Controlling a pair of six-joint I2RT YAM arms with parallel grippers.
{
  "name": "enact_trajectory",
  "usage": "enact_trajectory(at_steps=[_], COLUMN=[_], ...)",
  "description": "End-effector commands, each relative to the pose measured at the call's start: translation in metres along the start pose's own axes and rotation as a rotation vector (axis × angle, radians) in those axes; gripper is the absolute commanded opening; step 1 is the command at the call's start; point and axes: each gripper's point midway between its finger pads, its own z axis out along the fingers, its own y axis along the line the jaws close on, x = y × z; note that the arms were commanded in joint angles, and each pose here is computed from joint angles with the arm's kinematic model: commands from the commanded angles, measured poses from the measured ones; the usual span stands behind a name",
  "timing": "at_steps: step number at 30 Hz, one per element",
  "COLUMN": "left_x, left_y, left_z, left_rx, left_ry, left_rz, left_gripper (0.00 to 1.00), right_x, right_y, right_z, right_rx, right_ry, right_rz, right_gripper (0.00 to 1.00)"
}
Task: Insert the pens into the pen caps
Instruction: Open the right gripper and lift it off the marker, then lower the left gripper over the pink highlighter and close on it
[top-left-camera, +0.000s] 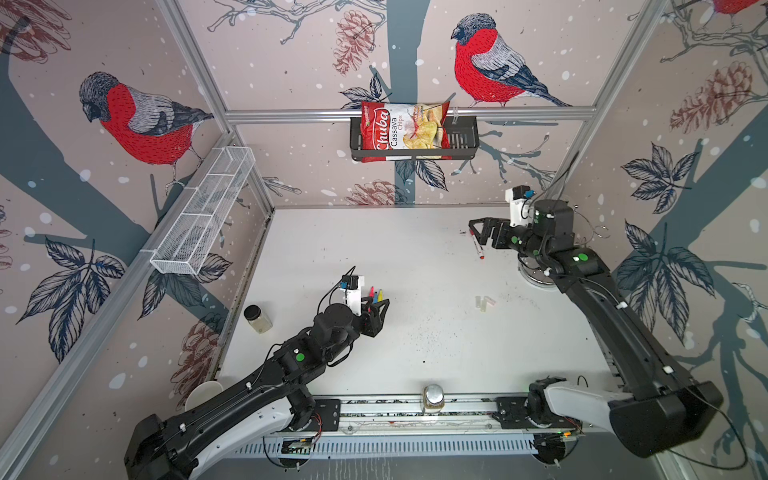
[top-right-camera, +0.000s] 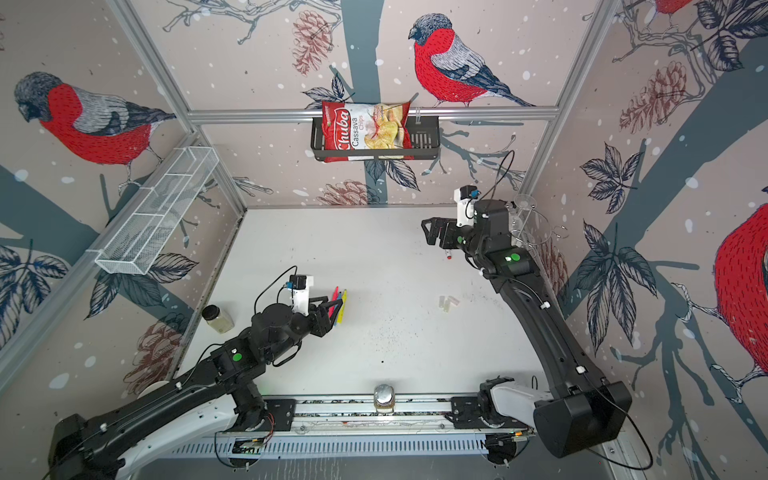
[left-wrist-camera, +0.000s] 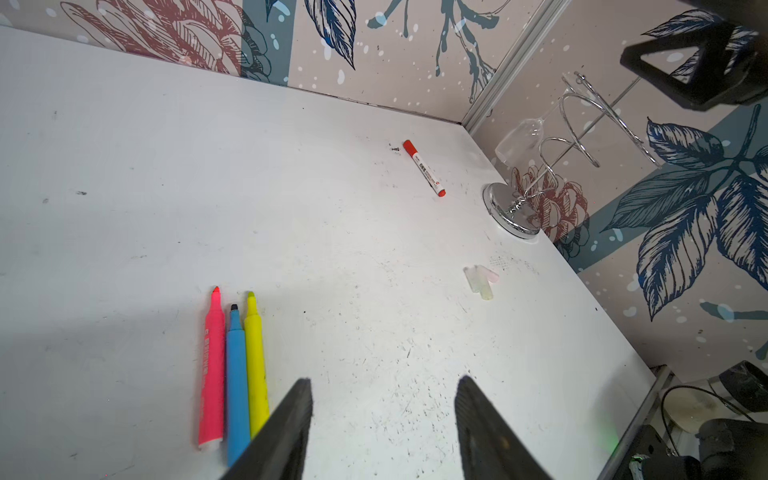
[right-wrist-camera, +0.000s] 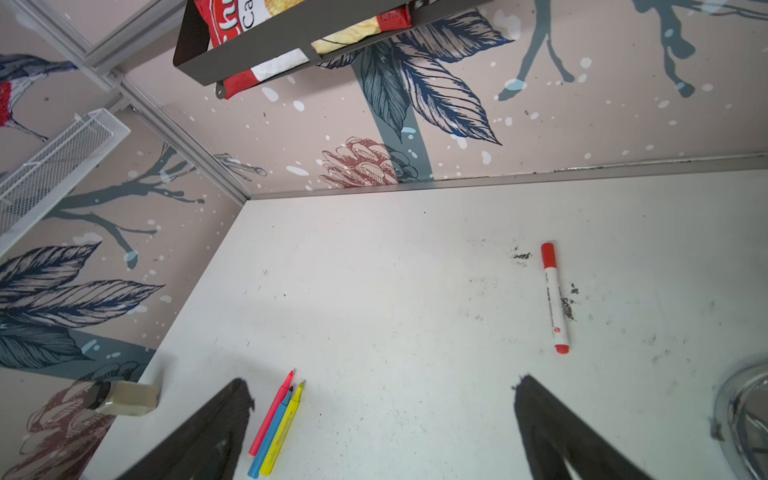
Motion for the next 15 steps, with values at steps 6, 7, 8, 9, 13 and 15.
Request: enact_trajectory(at_steps=[6, 7, 8, 9, 13, 15], left_x=[0.005, 0.006, 0.008, 0.011, 0.026, 0.034], left_y=[0.025, 0.031, 0.037, 0.046, 0.075, 0.086], left_z=[0.019, 0.022, 0.025, 0.028, 0.041, 0.045], left_rx=[-0.11, -0.13, -0.151, -0.174, -0.246, -0.283], left_ry=[0.069, 0.076, 0.085, 0.098, 0.167, 0.195], left_rz=[-0.019, -0.023, -0.025, -0.032, -0.058, -0.055], left_gripper=[0.51, 0.5, 0.51, 0.51, 0.5, 0.5], right_x=[0.002, 0.005, 0.008, 0.01, 0.018, 0.019], right_y=[-0.012, -0.012, -0.011, -0.01, -0.001, 0.002], right_z=[0.0, 0.0, 0.0, 0.0, -0.007, -0.013], right_rx=[0.039, 0.04, 0.037, 0.031, 0.002, -0.003], right_ry=[-0.029, -0.013, 0.002, 0.018, 0.038, 0.024], right_rz=[0.088, 0.079, 0.071, 0.062, 0.024, 0.01], right_gripper=[1.0, 0.99, 0.99, 0.99, 1.0, 1.0])
